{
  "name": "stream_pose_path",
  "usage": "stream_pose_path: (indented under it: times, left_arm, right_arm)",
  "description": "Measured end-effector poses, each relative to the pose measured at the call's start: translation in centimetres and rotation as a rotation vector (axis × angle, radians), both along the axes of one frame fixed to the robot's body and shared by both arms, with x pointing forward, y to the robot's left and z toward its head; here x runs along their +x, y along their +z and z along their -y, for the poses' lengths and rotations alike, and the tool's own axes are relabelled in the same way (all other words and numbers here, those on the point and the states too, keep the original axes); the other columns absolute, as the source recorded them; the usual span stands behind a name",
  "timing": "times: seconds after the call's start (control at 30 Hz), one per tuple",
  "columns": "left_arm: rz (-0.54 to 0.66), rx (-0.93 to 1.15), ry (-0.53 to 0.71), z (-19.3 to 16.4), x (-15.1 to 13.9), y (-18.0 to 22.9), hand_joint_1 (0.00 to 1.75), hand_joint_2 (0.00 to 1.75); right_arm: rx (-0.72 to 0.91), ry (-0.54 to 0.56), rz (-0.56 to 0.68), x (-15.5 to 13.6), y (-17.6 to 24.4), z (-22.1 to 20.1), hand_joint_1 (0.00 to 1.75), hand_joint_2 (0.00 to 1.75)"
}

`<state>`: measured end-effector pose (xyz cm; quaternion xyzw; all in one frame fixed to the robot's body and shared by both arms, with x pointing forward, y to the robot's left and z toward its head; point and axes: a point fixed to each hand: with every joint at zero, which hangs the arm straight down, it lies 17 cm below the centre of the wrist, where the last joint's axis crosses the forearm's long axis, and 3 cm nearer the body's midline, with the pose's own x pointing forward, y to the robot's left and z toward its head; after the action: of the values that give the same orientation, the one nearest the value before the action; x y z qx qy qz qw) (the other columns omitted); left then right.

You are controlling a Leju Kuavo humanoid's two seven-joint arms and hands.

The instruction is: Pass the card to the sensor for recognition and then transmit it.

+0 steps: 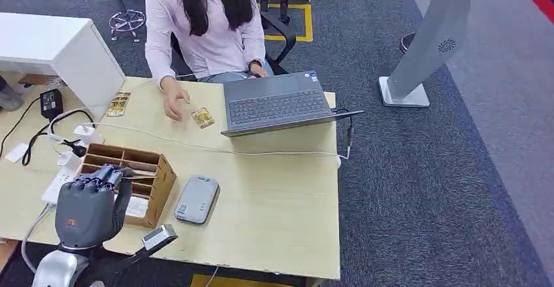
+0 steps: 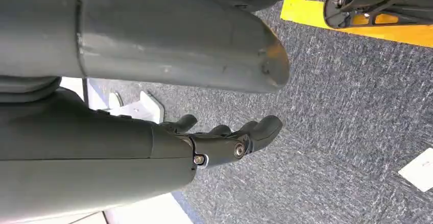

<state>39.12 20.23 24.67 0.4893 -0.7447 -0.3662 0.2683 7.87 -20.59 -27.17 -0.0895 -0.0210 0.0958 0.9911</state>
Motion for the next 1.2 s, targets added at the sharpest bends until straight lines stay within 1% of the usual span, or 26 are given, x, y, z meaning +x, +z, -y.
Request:
stream_pose_path:
  times: [0.03,0.1,0.2,0.27,0.33,0.47,0.57,0.67,0.77,0.87,0.93,1.0,1.2]
  left_arm:
    - [0.026,-0.014,-0.01,0.4,-0.1,1.1,1.75,1.75]
    - [0.055,-0.024,-0.009,0.8,0.7,3.0,1.75,1.75]
    - [0.082,-0.022,0.046,0.5,4.3,5.8,1.75,1.75]
    - [0.109,-0.023,0.055,0.6,6.0,7.6,1.75,1.75]
    - [0.124,-0.024,0.057,0.8,6.9,8.5,1.75,1.75]
    - [0.123,-0.02,0.062,1.1,7.8,8.6,1.75,1.75]
    - [0.128,-0.002,0.105,0.8,9.3,9.3,1.75,1.75]
    - [0.149,0.032,0.151,0.7,13.1,11.2,1.75,1.75]
    - [0.175,0.064,0.189,0.4,16.0,12.8,1.75,1.75]
    - [0.177,0.099,0.237,-0.5,18.9,13.9,1.75,1.75]
    - [0.155,0.115,0.259,-1.2,20.6,13.9,1.75,1.75]
    - [0.13,0.125,0.278,-1.9,21.6,13.4,1.75,1.75]
    - [0.055,0.148,0.309,-3.2,23.0,10.6,1.75,1.75]
  right_arm:
    - [0.0,0.003,-0.001,0.0,0.0,0.0,0.0,0.0]
    - [-0.003,0.017,-0.005,0.0,0.0,0.0,0.0,0.0]
    - [-0.009,0.059,-0.006,0.6,0.2,-0.1,0.0,0.0]
    - [-0.008,0.067,0.001,1.1,0.3,-0.3,0.0,0.0]
    - [-0.007,0.071,0.001,1.2,0.3,-0.4,0.0,0.0]
    - [-0.008,0.079,0.002,1.2,0.3,-0.5,0.0,0.0]
    - [-0.008,0.124,0.0,1.4,0.4,-0.6,0.0,0.0]
    - [-0.007,0.161,0.005,2.2,0.6,-0.9,0.0,0.0]
    - [0.004,0.185,0.007,2.6,0.8,-1.7,0.0,0.0]
    - [0.009,0.204,0.007,2.9,0.9,-2.2,0.0,0.0]
    - [0.011,0.214,0.009,3.0,1.0,-2.5,0.0,0.0]
    - [0.009,0.219,0.01,3.0,1.0,-2.6,0.0,0.0]
    - [0.012,0.222,0.009,3.0,1.0,-2.7,0.0,0.0]
